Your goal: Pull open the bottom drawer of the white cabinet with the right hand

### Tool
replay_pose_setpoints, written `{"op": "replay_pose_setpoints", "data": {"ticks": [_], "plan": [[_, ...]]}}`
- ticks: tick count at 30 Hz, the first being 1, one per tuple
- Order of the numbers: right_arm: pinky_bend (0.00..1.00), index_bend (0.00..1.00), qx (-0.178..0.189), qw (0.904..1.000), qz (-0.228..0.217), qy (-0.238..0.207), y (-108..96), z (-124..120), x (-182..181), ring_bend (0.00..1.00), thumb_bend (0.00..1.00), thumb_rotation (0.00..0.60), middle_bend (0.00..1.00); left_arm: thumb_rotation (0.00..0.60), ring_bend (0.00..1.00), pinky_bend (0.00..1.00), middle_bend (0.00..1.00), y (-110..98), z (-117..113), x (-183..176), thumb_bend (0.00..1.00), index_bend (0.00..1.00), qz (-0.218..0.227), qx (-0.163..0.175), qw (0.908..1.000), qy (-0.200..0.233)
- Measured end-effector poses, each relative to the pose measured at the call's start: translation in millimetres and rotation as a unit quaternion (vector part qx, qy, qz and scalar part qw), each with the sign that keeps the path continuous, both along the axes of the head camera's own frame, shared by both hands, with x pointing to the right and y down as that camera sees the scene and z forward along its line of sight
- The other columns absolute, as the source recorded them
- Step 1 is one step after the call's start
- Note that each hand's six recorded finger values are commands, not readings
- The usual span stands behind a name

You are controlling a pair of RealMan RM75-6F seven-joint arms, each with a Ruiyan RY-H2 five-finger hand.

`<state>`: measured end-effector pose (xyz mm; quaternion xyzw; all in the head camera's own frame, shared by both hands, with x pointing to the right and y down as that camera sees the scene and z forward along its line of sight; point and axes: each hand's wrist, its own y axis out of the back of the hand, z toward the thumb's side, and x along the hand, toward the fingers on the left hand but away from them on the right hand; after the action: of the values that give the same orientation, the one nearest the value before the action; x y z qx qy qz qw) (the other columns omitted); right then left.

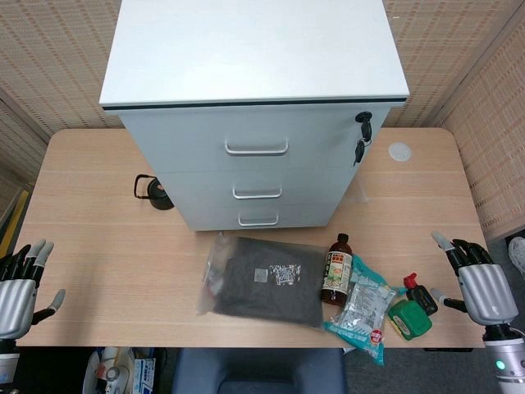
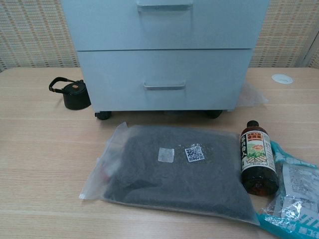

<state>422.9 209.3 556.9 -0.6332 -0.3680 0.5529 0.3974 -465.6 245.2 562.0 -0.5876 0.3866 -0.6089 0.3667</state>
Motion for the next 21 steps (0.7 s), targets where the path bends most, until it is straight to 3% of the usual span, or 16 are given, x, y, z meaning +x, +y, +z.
{"op": "replay_pose_setpoints", "data": {"ticks": [8, 12, 16, 21], "plan": [[0.19, 0.10, 0.005, 1.0000, -0.004, -0.003, 0.9, -2.1, -2.1, 0.17, 0.04, 0.600, 0.27, 0.600, 0.00, 0.11, 0.00, -1.3, -3.0, 1.3, 0.30, 0.00, 0.003, 0.007, 1.0000, 0.003], [0.23, 0.10, 0.013, 0.9998, -0.015, -0.005, -1.7, -4.4, -7.3, 0.23, 0.04, 0.600, 0.30, 0.600, 0.00, 0.11, 0.00, -1.8, -4.4, 1.4, 0.30, 0.00, 0.004, 0.007, 1.0000, 0.003], [0.40, 0.10, 0.023, 0.9991, -0.034, -0.008, -7.8, -6.4, -17.2, 0.39, 0.05, 0.600, 0.39, 0.600, 0.00, 0.11, 0.00, -1.3, -6.3, 1.8, 0.30, 0.00, 0.006, 0.008, 0.9999, 0.003], [0.68, 0.16, 0.033, 0.9971, -0.067, -0.010, -17.3, -5.5, -35.0, 0.63, 0.07, 0.600, 0.61, 0.600, 0.00, 0.11, 0.00, -1.5, -9.1, 1.8, 0.30, 0.00, 0.007, 0.011, 0.9999, 0.004]]}}
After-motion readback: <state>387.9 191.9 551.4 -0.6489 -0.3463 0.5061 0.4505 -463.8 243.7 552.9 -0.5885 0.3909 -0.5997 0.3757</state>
